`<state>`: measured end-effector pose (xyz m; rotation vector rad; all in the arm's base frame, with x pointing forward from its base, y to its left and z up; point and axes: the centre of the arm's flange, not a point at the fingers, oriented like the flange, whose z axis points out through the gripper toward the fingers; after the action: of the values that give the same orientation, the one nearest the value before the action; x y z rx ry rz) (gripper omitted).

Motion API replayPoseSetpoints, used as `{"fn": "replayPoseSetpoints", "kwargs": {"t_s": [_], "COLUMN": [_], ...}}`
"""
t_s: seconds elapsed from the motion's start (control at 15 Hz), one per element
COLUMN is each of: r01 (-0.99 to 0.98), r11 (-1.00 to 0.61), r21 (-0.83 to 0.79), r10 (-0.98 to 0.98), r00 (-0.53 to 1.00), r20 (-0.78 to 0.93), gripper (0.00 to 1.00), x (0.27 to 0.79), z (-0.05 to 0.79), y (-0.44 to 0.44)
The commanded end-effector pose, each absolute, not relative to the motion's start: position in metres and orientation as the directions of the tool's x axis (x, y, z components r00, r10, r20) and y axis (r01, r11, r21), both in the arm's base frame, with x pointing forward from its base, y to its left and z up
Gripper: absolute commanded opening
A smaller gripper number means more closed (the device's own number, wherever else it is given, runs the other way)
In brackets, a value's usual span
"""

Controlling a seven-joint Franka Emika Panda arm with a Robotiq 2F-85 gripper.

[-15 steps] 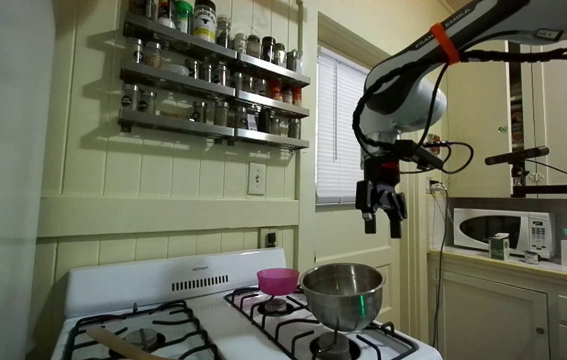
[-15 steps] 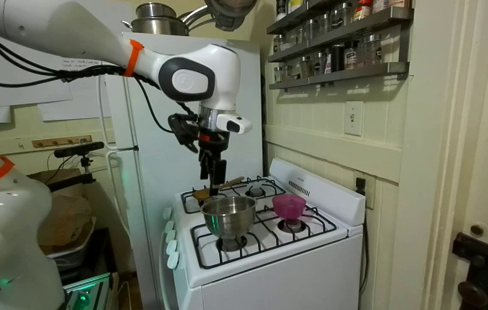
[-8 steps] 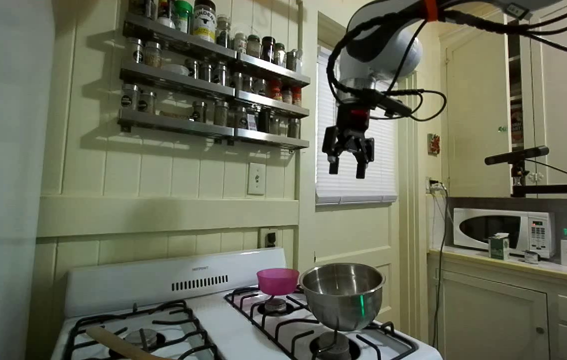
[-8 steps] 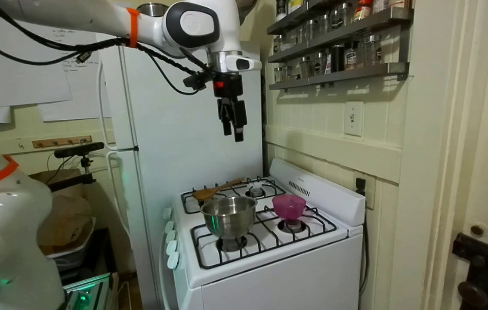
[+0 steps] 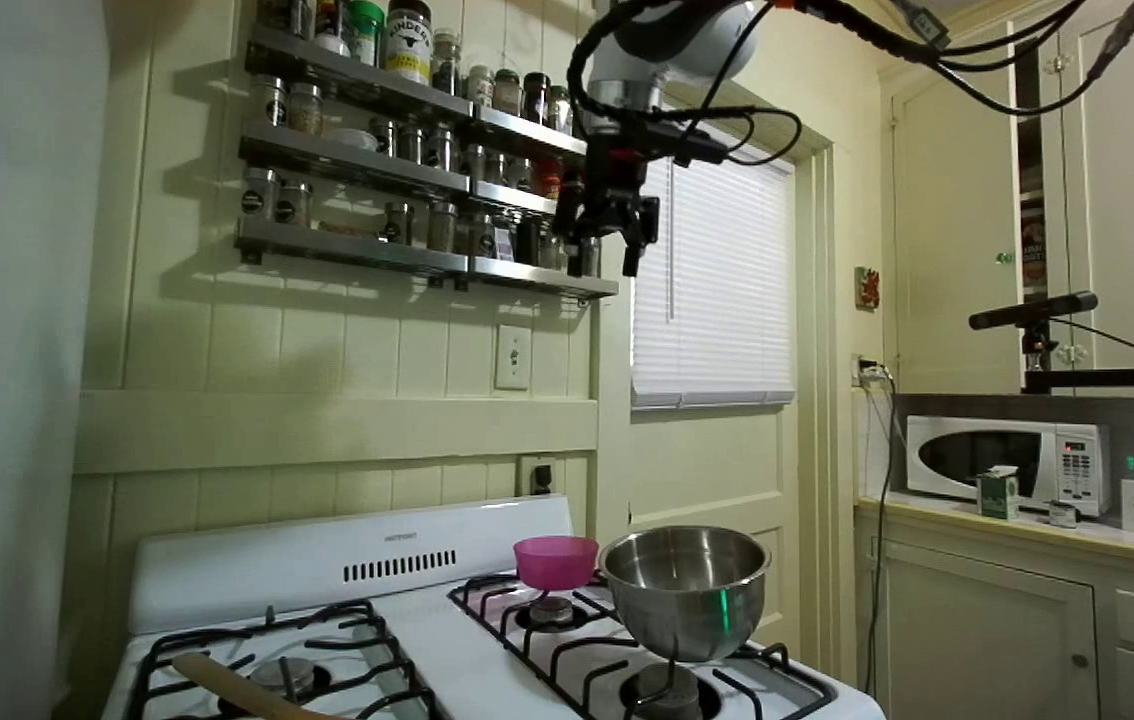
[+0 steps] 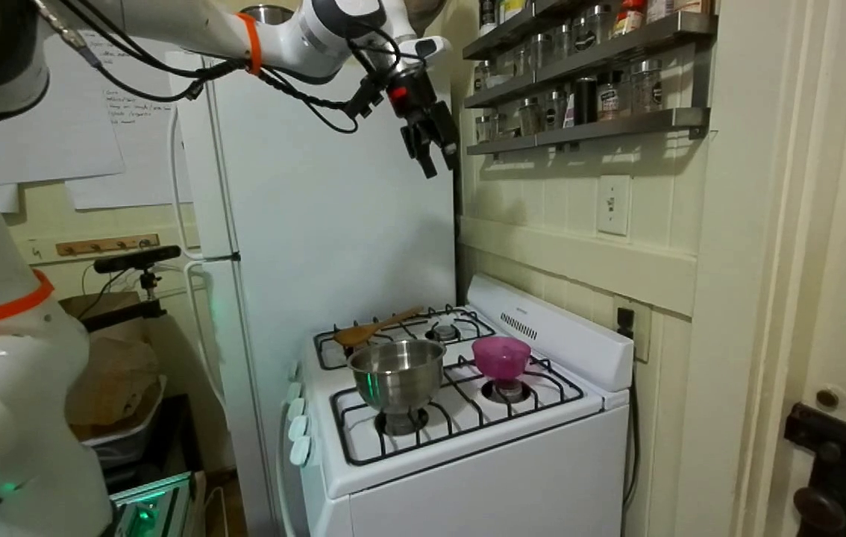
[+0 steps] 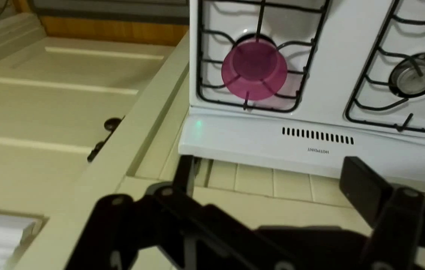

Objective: Put the spice bottle on the stove

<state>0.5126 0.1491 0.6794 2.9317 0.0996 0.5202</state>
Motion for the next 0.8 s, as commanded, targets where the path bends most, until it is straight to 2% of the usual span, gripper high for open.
{"fn": "replayPoseSetpoints", "kwargs": {"t_s": [0.0,0.07,0.73], "r01": [0.144,0.095,0.094], "r11": [-0.948,-0.968,-0.968], "r21": [0.283,0.231,0.234], "r10": [0.256,0.181,0.182], "r00": [0.873,0.905,0.902], "r20": [0.415,0.385,0.39], "gripper": [1.0,1.0,1.0], "x": [0.532,0.516,0.519], "z": [0.727,0.702,0.705], "y": [0.192,0.173,0.173]}}
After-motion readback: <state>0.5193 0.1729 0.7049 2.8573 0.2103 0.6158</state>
